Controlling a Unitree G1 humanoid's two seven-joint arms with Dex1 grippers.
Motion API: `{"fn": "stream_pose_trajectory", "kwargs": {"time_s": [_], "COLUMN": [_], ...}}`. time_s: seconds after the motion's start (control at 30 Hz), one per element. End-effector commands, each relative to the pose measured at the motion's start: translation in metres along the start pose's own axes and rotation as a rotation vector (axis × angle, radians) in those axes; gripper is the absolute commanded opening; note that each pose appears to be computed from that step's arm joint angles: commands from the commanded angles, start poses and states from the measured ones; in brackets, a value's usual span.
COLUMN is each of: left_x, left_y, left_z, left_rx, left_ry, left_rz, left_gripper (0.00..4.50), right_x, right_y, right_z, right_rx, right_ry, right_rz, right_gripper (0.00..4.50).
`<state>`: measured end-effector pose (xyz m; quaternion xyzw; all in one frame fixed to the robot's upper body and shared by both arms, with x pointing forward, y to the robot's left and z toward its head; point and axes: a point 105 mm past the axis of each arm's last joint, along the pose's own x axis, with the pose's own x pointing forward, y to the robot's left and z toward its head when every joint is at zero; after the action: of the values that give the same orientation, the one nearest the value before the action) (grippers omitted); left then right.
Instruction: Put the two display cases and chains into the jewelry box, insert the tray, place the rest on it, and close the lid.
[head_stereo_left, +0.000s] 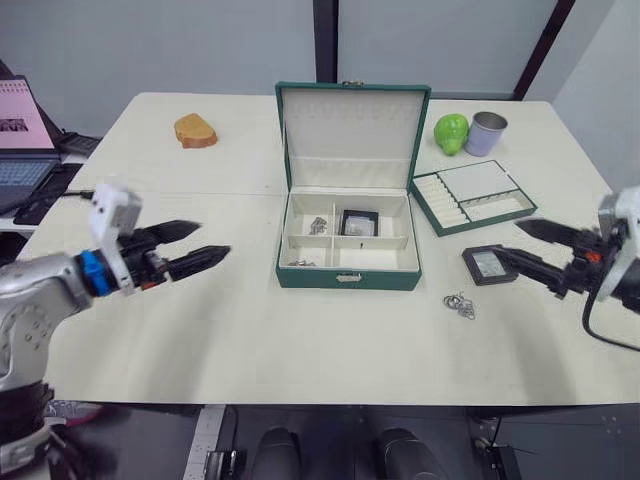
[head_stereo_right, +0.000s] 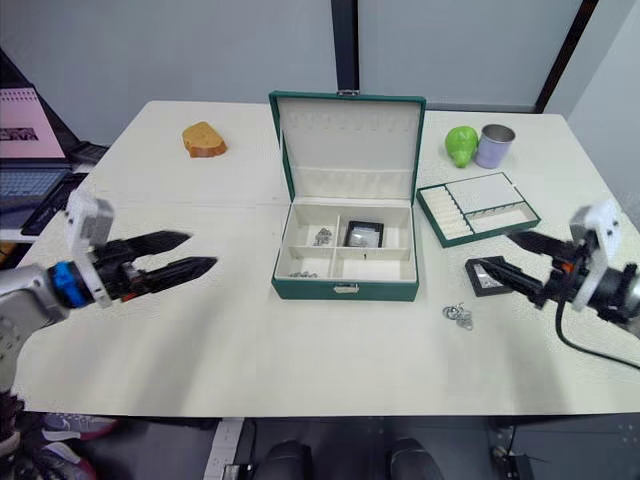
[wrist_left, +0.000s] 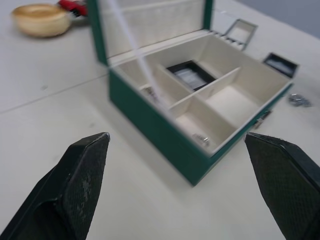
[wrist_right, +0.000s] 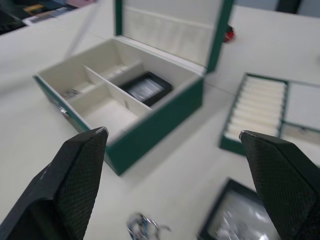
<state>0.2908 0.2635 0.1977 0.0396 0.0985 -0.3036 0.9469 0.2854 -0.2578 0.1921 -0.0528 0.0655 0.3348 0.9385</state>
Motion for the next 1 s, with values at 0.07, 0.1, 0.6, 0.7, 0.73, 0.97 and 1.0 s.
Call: {"fn": "stream_pose_trajectory", "kwargs": {"time_s": [0.07, 0.1, 0.6, 0.7, 0.73, 0.97, 1.0], "left_x": [-0.014, -0.015, 0.001, 0.001, 0.001, 0.004, 0.005], "left_y": [0.021, 0.024, 0.056, 0.06, 0.061, 0.061, 0.061], "left_z": [-0.011, -0.018, -0.063, -0.067, -0.07, -0.088, -0.089], "left_rx": [0.049, 0.04, -0.045, -0.065, -0.065, -0.062, -0.061], "left_ry": [-0.054, -0.062, -0.229, -0.246, -0.242, -0.208, -0.207], "left_rz": [0.225, 0.264, 0.758, 0.821, 0.833, 0.885, 0.885], "left_gripper": [4.48, 4.48, 4.48, 4.48, 4.48, 4.48, 4.48], "right_x": [-0.015, -0.017, -0.034, -0.037, -0.039, -0.039, -0.039], "right_y": [-0.03, -0.036, -0.074, -0.076, -0.077, -0.079, -0.079], "right_z": [-0.018, -0.025, -0.088, -0.095, -0.097, -0.104, -0.104], "right_rx": [-0.032, -0.032, 0.003, 0.0, 0.005, 0.004, 0.005], "right_ry": [-0.048, -0.055, -0.206, -0.209, -0.213, -0.207, -0.208], "right_rz": [-0.213, -0.258, -0.801, -0.863, -0.884, -0.921, -0.921], "right_gripper": [4.5, 4.5, 4.5, 4.5, 4.5, 4.5, 4.5]}}
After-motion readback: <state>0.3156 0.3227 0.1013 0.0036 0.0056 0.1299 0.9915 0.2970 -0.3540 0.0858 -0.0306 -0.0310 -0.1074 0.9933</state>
